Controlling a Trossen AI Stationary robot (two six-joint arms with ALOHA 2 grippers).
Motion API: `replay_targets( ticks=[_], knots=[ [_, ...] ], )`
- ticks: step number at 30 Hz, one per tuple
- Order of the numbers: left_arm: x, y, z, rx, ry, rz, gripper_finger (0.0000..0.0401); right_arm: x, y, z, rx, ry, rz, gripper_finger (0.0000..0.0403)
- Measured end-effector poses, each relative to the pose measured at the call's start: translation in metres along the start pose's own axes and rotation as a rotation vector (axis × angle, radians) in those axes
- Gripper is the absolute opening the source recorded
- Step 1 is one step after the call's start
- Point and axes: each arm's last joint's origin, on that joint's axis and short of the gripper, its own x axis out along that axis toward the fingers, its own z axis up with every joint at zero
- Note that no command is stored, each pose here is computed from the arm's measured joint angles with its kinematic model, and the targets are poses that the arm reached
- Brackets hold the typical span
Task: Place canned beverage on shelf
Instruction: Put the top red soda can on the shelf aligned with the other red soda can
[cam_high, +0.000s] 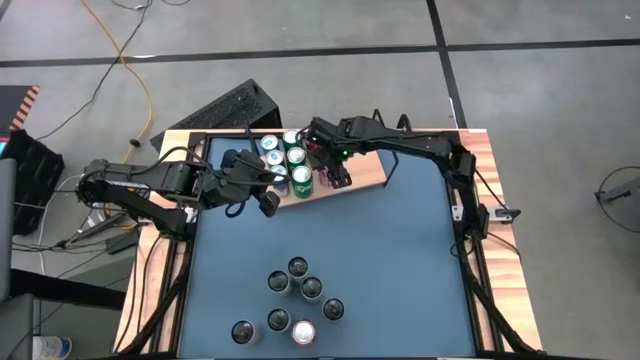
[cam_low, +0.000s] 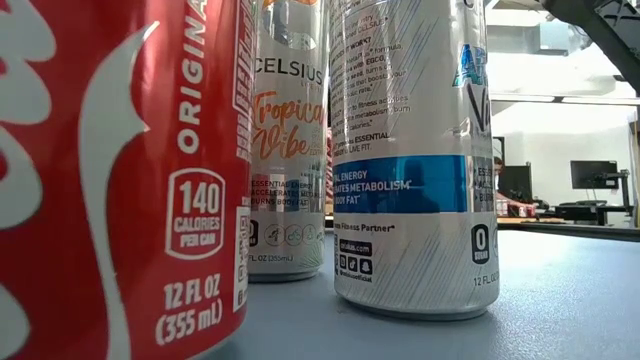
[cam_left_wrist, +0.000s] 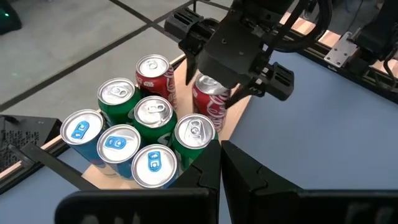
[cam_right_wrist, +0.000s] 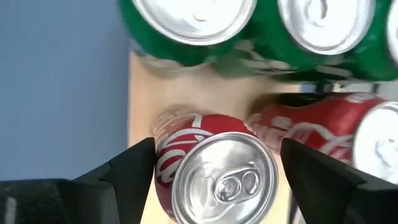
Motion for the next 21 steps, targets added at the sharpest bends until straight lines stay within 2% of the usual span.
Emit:
replay_targets(
  ticks=[9, 15, 18, 21],
  knots=[
    [0.000, 0.000, 0.000, 0.003, 0.001, 0.005, 0.0000, -0.040, -0.020, 0.008, 0.059, -0.073, -0.092, 0.0328],
    [0.000, 0.000, 0.000, 0.015, 0.002, 0.007, 0.0000, -0.077, -0.020, -0.004, 0.220, -0.021, -0.020, 0.0328],
    [0.000, 0.000, -0.001, 0.016, 0.002, 0.008, 0.0000, -0.078, -0.023, -0.019, 0.308, 0.053, 0.030, 0.0328],
    [0.000, 0.001, -0.001, 0.025, 0.005, 0.009, 0.0000, -0.061, -0.032, -0.037, 0.392, 0.124, 0.054, 0.0323]
  ],
)
